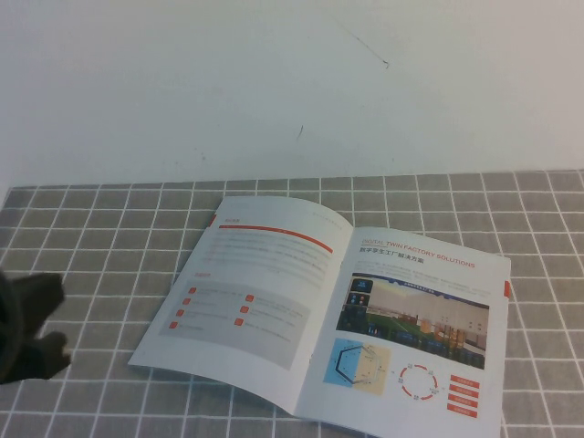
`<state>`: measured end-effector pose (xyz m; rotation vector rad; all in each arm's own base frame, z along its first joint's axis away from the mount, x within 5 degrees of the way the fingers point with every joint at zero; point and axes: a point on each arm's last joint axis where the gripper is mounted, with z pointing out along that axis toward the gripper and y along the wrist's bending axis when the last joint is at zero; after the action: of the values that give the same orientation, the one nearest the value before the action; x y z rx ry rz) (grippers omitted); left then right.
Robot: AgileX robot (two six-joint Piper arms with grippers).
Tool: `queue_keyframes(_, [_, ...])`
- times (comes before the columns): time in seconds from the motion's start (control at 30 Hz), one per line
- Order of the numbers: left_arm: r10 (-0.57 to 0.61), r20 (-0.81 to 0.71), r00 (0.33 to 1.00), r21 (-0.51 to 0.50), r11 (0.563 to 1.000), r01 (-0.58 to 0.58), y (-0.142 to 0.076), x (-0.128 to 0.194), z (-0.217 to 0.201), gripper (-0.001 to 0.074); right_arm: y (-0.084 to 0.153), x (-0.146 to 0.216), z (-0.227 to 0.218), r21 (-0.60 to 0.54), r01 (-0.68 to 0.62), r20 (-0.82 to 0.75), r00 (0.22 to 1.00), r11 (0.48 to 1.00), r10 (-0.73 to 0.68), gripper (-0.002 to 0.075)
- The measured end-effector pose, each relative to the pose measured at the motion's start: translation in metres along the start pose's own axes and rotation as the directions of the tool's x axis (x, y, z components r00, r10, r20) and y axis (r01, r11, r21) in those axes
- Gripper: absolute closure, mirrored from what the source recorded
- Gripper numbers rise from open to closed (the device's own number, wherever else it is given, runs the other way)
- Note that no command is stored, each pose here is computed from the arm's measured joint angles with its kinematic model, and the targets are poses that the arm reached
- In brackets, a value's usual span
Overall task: Close book
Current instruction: 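Close the open booklet and leave it lying on the table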
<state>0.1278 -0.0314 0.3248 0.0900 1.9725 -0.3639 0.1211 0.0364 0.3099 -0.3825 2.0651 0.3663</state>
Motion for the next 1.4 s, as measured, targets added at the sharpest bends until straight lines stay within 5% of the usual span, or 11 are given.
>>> queue_keyframes(0.27, [0.08,-0.221,0.972,0.152,0.987,-0.047,-0.005,-0.027,0.064,0.0738,-0.026,-0.019,0.088,-0.179,-0.05,-0.185,0.983,0.983,0.016,0.0729])
queue_keyframes(0.6, [0.046,-0.309,0.95,0.127,0.992,-0.007,0.01,-0.053,0.147,0.0738,-0.012,-0.005,0.184,-0.23,-0.042,-0.341,0.939,0.972,-0.04,0.0729])
queue_keyframes(1.13, [-0.04,-0.536,0.843,0.012,0.998,0.055,0.053,0.021,0.27,0.0738,-0.015,0.055,0.268,-0.23,-0.093,-0.558,0.828,0.969,-0.053,0.0729])
queue_keyframes(1.4, [-0.059,-0.51,0.858,-0.065,0.997,0.03,0.07,0.04,0.303,0.0738,-0.016,0.065,0.276,-0.238,-0.093,-0.582,0.81,0.967,-0.066,0.0729])
